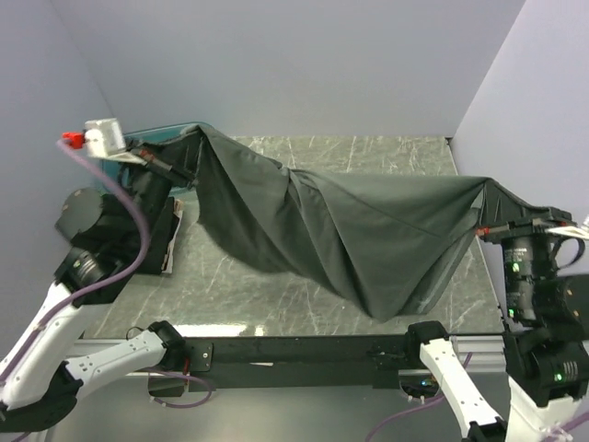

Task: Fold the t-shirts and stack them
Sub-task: Flatten the tshirt out

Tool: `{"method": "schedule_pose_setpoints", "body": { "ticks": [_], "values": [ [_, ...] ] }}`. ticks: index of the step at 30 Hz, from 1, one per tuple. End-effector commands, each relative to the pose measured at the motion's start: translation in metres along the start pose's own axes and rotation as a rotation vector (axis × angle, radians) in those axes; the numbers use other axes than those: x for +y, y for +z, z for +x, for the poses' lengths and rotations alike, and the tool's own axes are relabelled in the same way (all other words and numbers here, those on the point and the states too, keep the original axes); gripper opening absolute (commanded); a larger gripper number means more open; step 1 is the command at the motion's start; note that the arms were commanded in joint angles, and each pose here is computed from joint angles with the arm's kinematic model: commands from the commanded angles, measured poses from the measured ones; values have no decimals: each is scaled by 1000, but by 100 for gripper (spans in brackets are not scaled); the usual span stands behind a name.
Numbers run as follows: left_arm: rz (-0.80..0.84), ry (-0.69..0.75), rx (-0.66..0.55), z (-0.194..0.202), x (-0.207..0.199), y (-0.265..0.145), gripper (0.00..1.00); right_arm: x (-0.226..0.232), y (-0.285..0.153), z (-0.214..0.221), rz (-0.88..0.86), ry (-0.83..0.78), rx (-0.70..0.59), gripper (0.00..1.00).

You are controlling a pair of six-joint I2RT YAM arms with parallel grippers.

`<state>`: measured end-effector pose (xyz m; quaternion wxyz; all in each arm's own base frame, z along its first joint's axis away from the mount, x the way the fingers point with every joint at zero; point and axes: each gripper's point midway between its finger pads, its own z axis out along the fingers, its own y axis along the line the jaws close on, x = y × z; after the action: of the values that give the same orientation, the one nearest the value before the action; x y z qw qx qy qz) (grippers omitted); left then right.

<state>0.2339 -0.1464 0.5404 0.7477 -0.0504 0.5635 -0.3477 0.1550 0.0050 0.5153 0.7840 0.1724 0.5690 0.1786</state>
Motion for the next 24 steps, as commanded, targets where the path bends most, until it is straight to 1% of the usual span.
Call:
{"method": "schedule_pose_setpoints", "body": {
  "ticks": [1, 3, 4, 5, 6, 7, 8, 9, 10, 11, 12, 13, 14, 15, 16, 18, 20, 21, 24],
  "values": [
    [-146, 66, 31, 34, 25, 34, 1, -30, 34, 33, 149, -48, 73, 0],
    [-250, 111, 64, 59, 45, 48, 1, -52, 55, 60, 248, -73, 127, 0],
    [-308, 132, 87, 76, 59, 55, 1, -66, 64, 82, 298, -87, 165, 0],
    [-392, 161, 139, 109, 83, 70, 1, -80, 78, 107, 348, -106, 218, 0],
    [-428, 169, 183, 129, 98, 76, 1, -93, 84, 122, 401, -120, 239, 0],
    [-451, 176, 262, 157, 113, 79, 6, -110, 89, 152, 442, -137, 291, 0],
    [-477, 152, 376, 202, 142, 89, 10, -122, 99, 185, 469, -149, 375, 0],
    [-498, 137, 445, 227, 158, 90, 19, -135, 102, 206, 495, -151, 428, 0],
    [-526, 129, 518, 251, 172, 88, 39, -149, 104, 234, 507, -145, 484, 0],
    [-577, 128, 614, 291, 199, 86, 53, -165, 107, 269, 536, -145, 576, 0],
    [-603, 135, 656, 308, 210, 84, 67, -178, 109, 286, 547, -123, 624, 18],
    [-649, 159, 726, 333, 225, 78, 89, -194, 110, 317, 582, -127, 713, 34],
    [-674, 164, 747, 341, 231, 77, 98, -207, 110, 324, 622, -123, 748, 51],
    [-689, 172, 763, 345, 234, 75, 99, -214, 109, 332, 656, -124, 783, 60],
    [-697, 176, 774, 349, 237, 74, 99, -223, 109, 339, 704, -144, 824, 62],
    [-692, 166, 770, 349, 236, 70, 100, -225, 108, 345, 712, -141, 844, 64],
    [-693, 147, 757, 345, 235, 60, 99, -219, 109, 345, 678, -120, 832, 70],
    [-693, 139, 765, 346, 234, 55, 100, -218, 104, 348, 667, -115, 845, 70],
    [-701, 100, 784, 347, 233, 31, 99, -197, 94, 356, 556, -85, 882, 74]
  ]
}}
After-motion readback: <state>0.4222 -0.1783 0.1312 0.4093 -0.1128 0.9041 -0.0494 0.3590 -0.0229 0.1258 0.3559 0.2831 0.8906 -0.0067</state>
